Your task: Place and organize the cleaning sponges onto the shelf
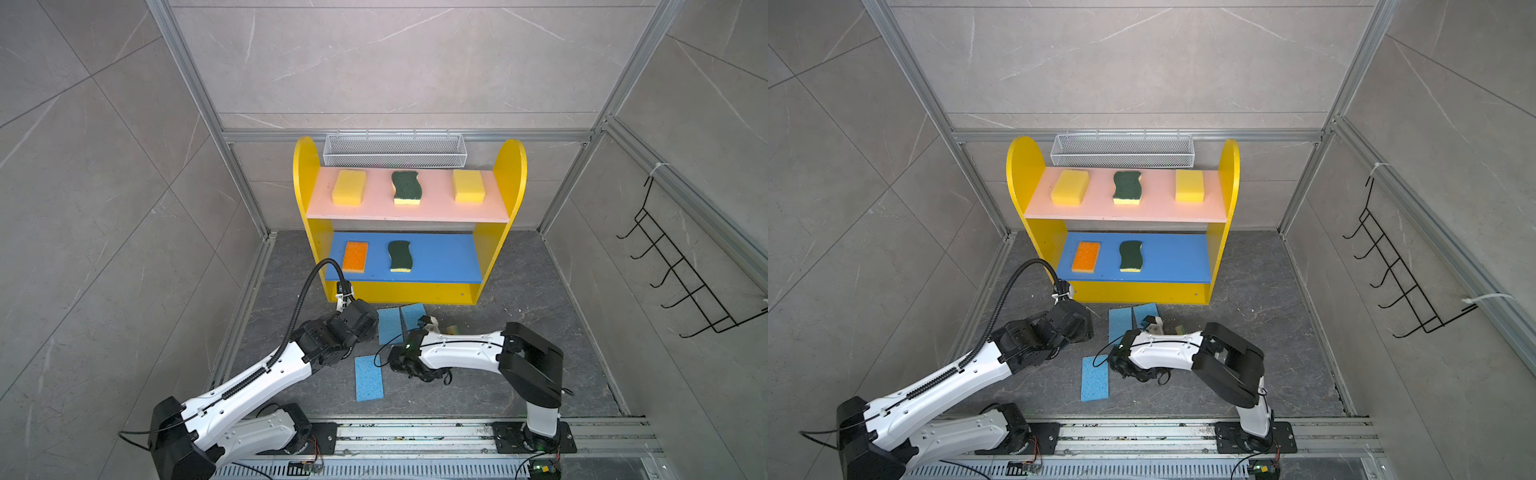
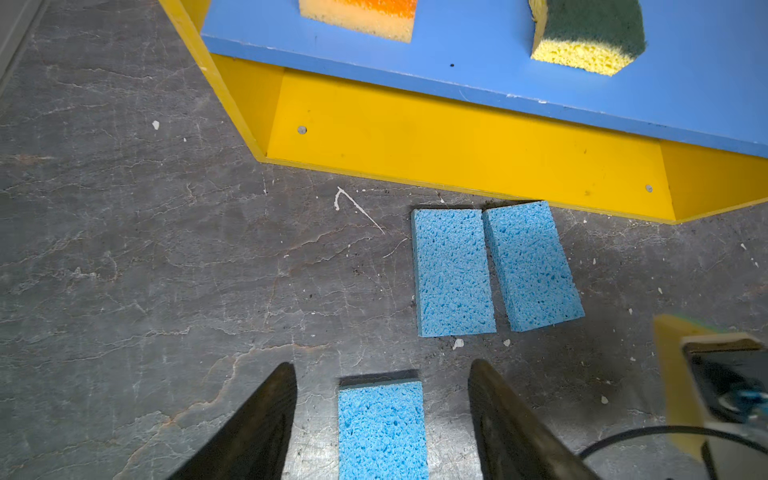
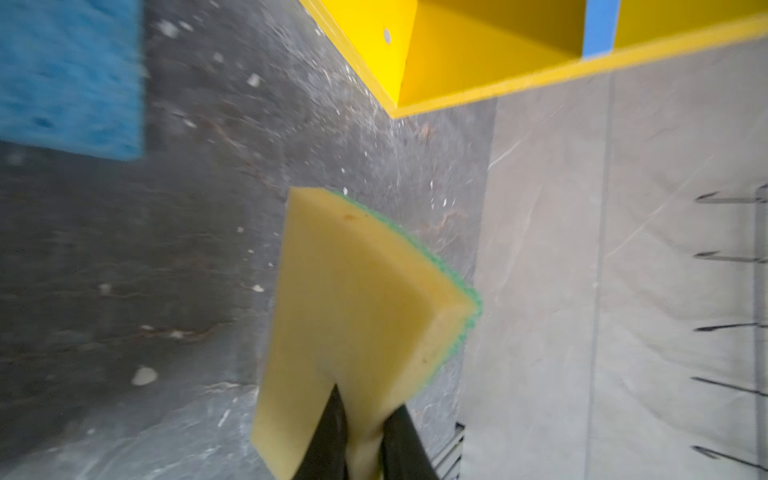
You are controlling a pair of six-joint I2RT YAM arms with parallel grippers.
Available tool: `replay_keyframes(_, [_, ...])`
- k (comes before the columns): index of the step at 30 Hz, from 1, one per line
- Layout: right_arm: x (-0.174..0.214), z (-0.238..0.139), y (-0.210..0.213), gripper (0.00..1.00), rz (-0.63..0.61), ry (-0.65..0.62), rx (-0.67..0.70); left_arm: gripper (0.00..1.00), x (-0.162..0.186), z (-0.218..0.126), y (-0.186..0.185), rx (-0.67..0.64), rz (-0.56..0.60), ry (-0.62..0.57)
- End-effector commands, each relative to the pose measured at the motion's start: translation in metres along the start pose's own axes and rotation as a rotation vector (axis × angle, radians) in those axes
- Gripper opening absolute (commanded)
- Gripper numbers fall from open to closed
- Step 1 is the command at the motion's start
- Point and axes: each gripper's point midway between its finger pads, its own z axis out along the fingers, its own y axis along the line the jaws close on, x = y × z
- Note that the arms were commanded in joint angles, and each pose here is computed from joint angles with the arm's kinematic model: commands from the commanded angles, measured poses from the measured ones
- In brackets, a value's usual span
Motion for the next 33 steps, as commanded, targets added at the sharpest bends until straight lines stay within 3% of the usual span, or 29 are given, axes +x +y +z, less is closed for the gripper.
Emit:
replay_keyframes(1, [0.0, -0.008, -0.001, 0.19, -0.013, -0.014, 0.033, 0.68, -0.01, -0.015, 0.01, -0.016, -0.027, -0.049])
replay_keyframes(4, [0.001, -0.013, 0.018, 0.22, -0.002, -0.019, -0.037, 0.68, -0.01, -0.02, 0.017, -0.015, -0.041, -0.06])
replay_keyframes(11, [0.003, -0.019, 0.044, 0.25, -0.048, -0.026, -0.03, 0.68, -0.012, -0.031, 0.024, -0.007, -0.064, -0.076])
replay_keyframes(19, [0.01, -0.028, 0.07, 0.27, -0.034, -0.013, -0.129, 0.67, -0.016, -0.039, 0.024, -0.005, -0.063, -0.088])
replay_keyframes(22, [0.013, -0.035, 0.079, 0.33, -0.015, -0.005, -0.193, 0.67, -0.017, -0.042, 0.024, -0.007, -0.062, -0.093])
replay_keyframes(28, [0.019, -0.052, 0.089, 0.54, 0.061, 0.002, -0.382, 0.67, -0.017, -0.046, 0.024, -0.009, -0.059, -0.098])
replay_keyframes(33, [0.016, -0.072, 0.084, 0.6, 0.137, -0.036, -0.55, 0.67, -0.018, -0.048, 0.022, -0.008, -0.06, -0.101])
